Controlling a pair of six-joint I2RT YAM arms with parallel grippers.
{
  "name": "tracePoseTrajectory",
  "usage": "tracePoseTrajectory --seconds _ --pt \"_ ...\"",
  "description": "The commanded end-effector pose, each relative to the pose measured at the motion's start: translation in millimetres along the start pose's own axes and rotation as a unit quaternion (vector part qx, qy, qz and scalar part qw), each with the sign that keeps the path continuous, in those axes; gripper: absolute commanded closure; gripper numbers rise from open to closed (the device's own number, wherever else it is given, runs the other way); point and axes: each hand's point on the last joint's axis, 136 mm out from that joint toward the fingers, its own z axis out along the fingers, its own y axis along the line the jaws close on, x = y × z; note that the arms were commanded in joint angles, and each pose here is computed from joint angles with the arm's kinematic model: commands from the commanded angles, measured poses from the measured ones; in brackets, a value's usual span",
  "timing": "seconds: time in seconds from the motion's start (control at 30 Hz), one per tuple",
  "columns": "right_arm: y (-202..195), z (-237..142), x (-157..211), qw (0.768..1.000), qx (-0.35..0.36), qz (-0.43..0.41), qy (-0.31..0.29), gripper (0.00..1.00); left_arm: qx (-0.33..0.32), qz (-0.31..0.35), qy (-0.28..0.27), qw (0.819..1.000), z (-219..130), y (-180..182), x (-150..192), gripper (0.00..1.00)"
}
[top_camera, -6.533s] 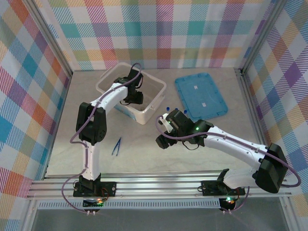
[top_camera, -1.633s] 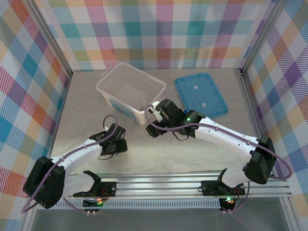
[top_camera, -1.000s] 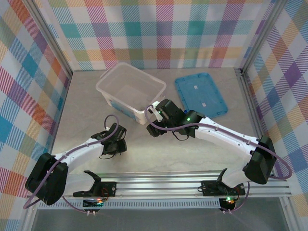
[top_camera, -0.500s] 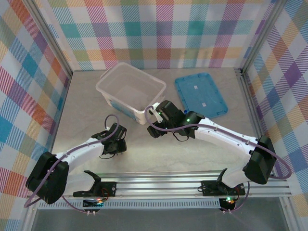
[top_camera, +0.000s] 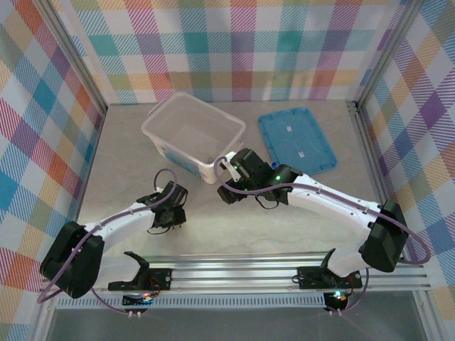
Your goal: Organize the chemistry lab equipment
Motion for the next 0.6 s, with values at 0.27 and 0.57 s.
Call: tracePoseTrajectory --seconds 0.27,0.57 --pt "4.0 -7.5 -5.9 1.000 -0.011 -0.007 -0.025 0.27 -0.039 -0.009 0.009 0.999 5.2 10.7 4.9 0.78" --pt "1.0 -9.6 0.7 1.000 -0.008 -0.001 -0.026 0.27 -0.031 -0.015 -0.008 0.999 -1.5 9.1 -0.2 0.86"
